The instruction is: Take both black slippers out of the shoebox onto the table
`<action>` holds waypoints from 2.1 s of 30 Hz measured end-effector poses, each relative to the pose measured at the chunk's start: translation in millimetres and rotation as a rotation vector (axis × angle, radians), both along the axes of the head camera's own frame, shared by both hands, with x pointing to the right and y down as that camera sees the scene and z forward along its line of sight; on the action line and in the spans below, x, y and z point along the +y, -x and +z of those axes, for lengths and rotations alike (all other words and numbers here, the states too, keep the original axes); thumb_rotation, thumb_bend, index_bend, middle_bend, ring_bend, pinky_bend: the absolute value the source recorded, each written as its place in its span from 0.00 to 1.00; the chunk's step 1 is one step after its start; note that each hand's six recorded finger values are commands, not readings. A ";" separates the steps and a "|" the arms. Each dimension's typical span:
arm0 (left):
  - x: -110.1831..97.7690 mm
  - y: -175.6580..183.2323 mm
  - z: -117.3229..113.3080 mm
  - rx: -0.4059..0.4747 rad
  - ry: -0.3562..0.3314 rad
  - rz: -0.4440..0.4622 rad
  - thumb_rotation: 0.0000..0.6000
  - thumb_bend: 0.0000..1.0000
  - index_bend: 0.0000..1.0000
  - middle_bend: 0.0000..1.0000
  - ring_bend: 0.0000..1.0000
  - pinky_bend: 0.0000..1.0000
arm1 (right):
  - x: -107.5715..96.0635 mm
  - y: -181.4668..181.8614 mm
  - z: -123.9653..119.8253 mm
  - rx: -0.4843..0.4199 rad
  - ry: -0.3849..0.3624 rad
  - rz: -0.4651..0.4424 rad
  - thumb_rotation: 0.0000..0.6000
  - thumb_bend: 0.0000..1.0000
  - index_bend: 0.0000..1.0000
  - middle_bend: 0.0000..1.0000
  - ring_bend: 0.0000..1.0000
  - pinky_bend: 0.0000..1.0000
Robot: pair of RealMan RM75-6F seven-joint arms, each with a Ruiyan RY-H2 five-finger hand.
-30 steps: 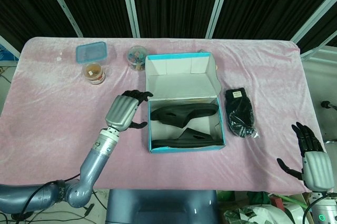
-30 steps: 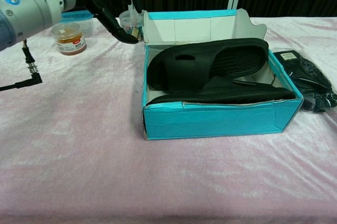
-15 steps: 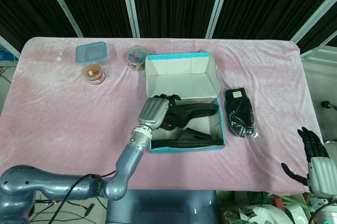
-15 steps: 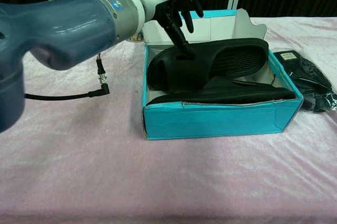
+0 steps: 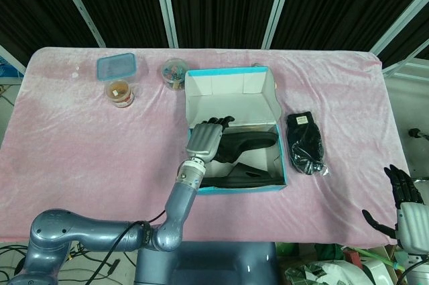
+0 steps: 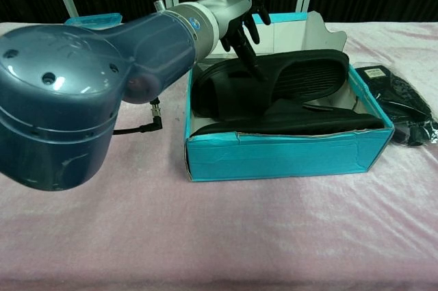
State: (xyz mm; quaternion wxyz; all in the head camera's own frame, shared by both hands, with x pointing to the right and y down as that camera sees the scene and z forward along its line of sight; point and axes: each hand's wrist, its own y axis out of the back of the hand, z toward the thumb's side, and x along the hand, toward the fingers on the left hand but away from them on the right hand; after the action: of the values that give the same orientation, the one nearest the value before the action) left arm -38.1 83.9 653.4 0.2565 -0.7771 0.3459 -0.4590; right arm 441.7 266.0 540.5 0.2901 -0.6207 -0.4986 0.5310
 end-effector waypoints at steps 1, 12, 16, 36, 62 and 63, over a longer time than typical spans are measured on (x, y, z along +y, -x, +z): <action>0.6 -1.2 1.1 0.001 0.006 0.002 1.00 0.00 0.20 0.31 0.21 0.35 | 0.2 -0.4 0.0 0.000 0.000 0.001 1.00 0.10 0.03 0.04 0.00 0.18; 6.6 -12.8 13.7 -0.005 0.054 0.015 1.00 0.00 0.20 0.31 0.22 0.35 | 6.2 -7.4 3.2 0.001 0.015 0.031 1.00 0.11 0.03 0.04 0.00 0.18; 10.1 -15.9 19.0 -0.019 0.060 0.027 1.00 0.03 0.22 0.34 0.26 0.36 | 8.7 -8.4 6.0 -0.002 0.027 0.039 1.00 0.11 0.03 0.04 0.00 0.18; -4.8 -3.8 31.3 -0.075 -0.116 0.013 1.00 0.46 0.41 0.59 0.48 0.55 | 20.3 -23.6 9.7 0.024 0.066 0.091 1.00 0.11 0.03 0.04 0.00 0.18; -26.4 55.0 -52.7 0.323 -0.185 -0.031 1.00 0.46 0.41 0.60 0.49 0.56 | 5.9 -13.1 8.8 0.028 0.057 0.049 1.00 0.11 0.03 0.04 0.00 0.18; -27.9 65.0 -57.8 0.314 -0.196 -0.034 1.00 0.46 0.41 0.60 0.49 0.56 | 5.8 -13.0 9.1 0.027 0.058 0.049 1.00 0.11 0.03 0.04 0.00 0.18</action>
State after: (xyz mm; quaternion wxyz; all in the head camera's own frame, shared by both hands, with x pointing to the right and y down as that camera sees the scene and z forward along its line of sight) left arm -103.1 56.0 595.6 0.2660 -0.8045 0.4379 -0.3005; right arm 454.7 271.8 549.6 0.2656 -0.6091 -0.4940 0.5607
